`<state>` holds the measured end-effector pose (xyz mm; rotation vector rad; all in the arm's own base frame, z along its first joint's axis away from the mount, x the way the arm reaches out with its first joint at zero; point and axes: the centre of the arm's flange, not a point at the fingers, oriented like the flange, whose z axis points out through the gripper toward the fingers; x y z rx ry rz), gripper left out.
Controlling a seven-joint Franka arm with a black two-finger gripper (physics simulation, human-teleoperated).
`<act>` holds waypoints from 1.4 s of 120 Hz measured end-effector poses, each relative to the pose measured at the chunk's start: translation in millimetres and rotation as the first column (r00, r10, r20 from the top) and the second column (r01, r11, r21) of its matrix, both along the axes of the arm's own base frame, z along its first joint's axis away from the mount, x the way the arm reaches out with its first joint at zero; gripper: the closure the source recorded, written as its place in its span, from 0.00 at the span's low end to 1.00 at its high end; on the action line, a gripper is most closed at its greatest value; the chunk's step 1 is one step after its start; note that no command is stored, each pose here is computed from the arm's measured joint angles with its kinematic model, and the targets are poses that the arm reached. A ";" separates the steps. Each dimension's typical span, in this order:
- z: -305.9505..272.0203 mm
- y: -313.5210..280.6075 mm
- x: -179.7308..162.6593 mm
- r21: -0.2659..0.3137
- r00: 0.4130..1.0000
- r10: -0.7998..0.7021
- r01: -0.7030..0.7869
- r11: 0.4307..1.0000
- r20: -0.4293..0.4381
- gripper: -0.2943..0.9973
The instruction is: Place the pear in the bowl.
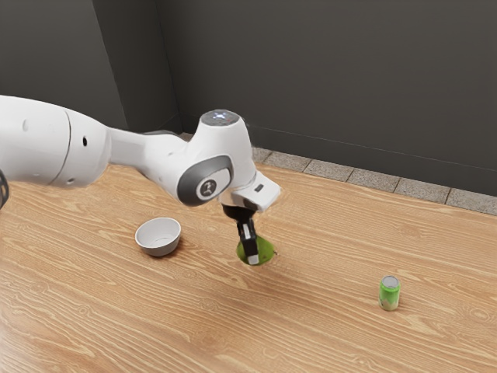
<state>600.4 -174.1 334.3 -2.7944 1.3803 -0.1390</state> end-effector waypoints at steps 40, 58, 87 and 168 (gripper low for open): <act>32.3 106.8 31.8 0.050 0.975 0.219 -0.220 0.974 0.022 0.77; 28.7 146.7 31.4 0.060 0.956 0.293 -0.292 0.954 -0.007 0.76; 4.3 265.0 21.4 0.077 0.882 0.465 -0.460 0.885 -0.071 0.72; 32.7 259.5 16.3 0.036 0.913 0.394 -0.393 0.919 -0.103 0.27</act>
